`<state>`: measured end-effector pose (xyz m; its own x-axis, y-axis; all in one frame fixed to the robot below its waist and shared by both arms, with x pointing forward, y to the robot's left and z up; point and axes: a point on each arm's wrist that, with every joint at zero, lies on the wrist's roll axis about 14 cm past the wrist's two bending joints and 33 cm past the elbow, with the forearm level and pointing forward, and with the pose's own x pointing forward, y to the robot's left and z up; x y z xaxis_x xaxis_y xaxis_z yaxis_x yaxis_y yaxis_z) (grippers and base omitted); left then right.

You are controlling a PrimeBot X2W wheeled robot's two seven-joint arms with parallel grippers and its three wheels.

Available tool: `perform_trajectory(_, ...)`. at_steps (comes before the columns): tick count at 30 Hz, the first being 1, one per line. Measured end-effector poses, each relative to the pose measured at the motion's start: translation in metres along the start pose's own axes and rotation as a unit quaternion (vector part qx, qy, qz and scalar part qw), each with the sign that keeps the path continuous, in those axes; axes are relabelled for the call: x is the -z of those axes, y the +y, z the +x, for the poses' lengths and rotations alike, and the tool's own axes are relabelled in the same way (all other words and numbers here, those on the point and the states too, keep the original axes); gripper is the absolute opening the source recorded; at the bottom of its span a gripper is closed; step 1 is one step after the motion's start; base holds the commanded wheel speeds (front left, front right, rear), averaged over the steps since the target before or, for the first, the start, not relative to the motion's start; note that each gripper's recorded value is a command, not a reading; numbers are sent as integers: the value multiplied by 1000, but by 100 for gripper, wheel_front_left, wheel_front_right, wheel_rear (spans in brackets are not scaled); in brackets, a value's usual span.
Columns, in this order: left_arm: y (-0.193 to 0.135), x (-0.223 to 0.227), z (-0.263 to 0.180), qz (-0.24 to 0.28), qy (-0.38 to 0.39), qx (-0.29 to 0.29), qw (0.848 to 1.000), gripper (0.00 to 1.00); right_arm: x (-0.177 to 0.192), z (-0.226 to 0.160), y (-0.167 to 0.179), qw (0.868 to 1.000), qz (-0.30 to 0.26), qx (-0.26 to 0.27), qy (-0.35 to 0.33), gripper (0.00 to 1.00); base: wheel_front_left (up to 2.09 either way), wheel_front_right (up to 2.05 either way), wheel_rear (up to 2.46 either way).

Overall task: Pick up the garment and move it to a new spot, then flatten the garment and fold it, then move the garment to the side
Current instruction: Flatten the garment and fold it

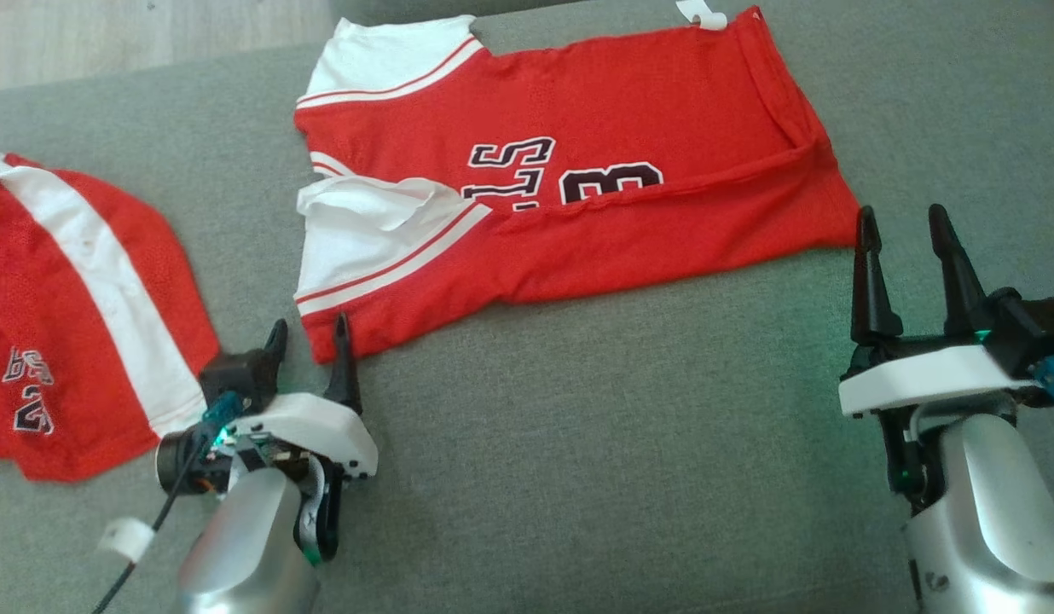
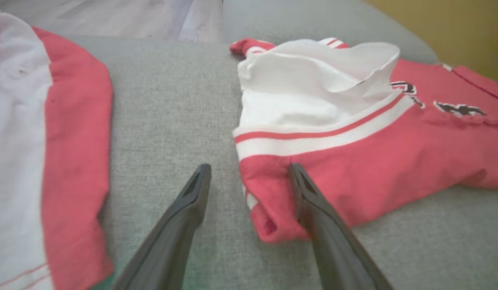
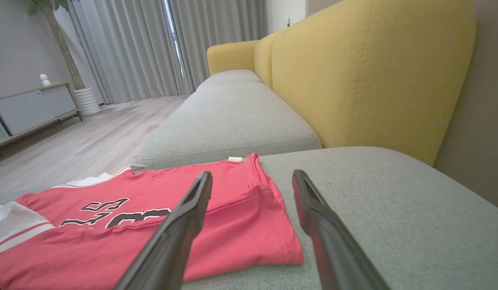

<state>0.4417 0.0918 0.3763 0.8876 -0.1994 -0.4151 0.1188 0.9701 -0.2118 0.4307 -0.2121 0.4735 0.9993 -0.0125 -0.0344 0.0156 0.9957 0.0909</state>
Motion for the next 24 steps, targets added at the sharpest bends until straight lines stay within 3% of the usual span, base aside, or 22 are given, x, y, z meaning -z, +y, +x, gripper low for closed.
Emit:
perform_trajectory(8, 3, 8, 15, 10, 41, -9, 999, 100, -2, 9, 0, 1000, -3, -2, -4, 100, 0, 0, 0)
perform_trajectory(9, 3, 8, 16, 10, 42, -9, 999, 44, -2, 9, 1, 1000, -3, -2, -3, 100, 0, 0, 0)
perform_trajectory(10, 4, 7, 17, 10, 42, -9, 999, 0, -1, 9, 1, 1000, -3, -3, -2, 100, 0, 0, 0)
perform_trajectory(15, 3, -1, 16, 6, 16, -8, 1000, 0, 8, 10, 0, 1000, -6, -1, 22, 100, 0, 0, 0)
perform_trajectory(24, -6, -70, 6, -8, -129, 24, 991, 0, 45, 23, -22, 991, 5, 40, 131, 100, 0, 0, 0)
